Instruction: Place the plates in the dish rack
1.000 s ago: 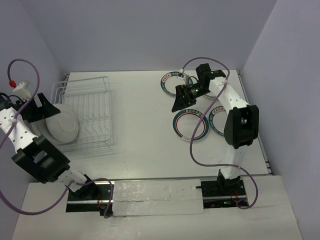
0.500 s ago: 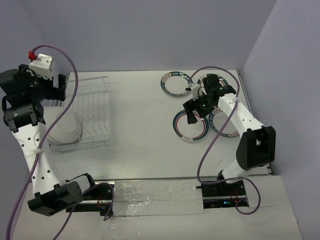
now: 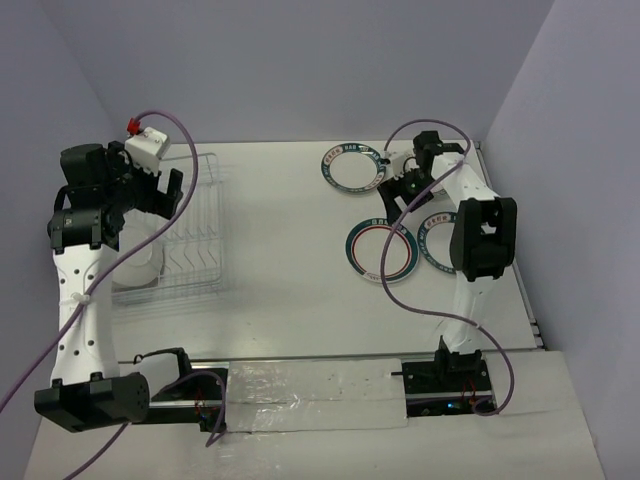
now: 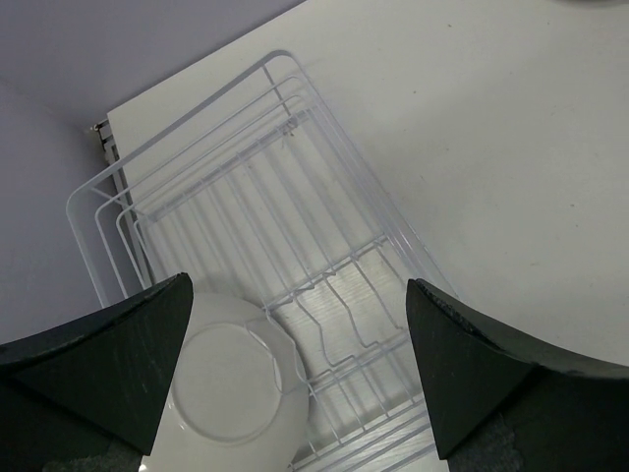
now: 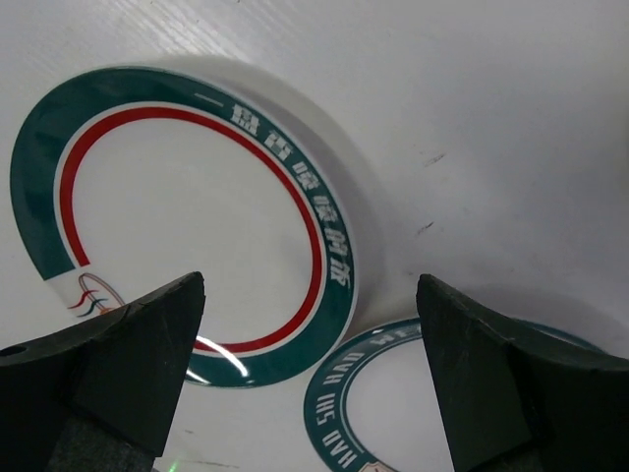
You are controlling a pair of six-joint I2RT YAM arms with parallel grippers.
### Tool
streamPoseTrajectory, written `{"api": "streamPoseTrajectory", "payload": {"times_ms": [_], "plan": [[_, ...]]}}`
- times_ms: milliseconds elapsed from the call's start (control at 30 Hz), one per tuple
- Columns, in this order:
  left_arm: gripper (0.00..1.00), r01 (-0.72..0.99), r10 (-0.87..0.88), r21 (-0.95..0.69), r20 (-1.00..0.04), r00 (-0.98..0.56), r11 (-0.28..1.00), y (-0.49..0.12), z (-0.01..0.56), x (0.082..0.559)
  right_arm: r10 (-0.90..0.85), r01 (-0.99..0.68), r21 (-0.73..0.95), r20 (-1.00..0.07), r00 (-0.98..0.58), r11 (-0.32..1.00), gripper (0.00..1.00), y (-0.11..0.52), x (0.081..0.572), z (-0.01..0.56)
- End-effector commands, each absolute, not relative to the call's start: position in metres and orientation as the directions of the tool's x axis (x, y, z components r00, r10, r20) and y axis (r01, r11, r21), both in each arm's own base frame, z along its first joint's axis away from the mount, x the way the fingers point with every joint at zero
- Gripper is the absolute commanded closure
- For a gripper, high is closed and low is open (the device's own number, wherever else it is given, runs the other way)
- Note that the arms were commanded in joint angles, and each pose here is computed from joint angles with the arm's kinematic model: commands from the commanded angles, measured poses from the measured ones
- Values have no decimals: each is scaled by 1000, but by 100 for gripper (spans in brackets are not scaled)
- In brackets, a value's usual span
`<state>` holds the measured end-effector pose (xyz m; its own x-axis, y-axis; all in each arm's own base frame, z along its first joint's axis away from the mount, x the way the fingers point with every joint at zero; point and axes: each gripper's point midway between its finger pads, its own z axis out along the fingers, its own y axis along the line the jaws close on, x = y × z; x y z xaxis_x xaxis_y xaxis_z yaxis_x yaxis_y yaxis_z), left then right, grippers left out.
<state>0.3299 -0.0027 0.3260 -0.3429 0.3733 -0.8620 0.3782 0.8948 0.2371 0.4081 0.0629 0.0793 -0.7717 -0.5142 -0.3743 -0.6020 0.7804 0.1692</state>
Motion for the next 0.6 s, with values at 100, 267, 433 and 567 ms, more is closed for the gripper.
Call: {"api": "streamPoseTrajectory", "payload": {"times_ms": [100, 267, 433, 567], "plan": [[1, 367, 378, 256, -872, -311, 894, -13, 336, 330, -532, -619, 243, -339, -776, 747, 8, 58, 418, 69], [1, 373, 371, 247, -876, -308, 894, -19, 336, 334, -536, -605, 358, -281, -796, 711, 20, 62, 410, 50], [1, 375, 373, 248, -875, -308, 893, -23, 336, 335, -548, -597, 458, -252, -798, 659, 30, 71, 410, 39], [1, 374, 376, 252, -874, -307, 892, -24, 334, 334, -545, -561, 548, -213, -811, 621, 42, 79, 402, 38]]}}
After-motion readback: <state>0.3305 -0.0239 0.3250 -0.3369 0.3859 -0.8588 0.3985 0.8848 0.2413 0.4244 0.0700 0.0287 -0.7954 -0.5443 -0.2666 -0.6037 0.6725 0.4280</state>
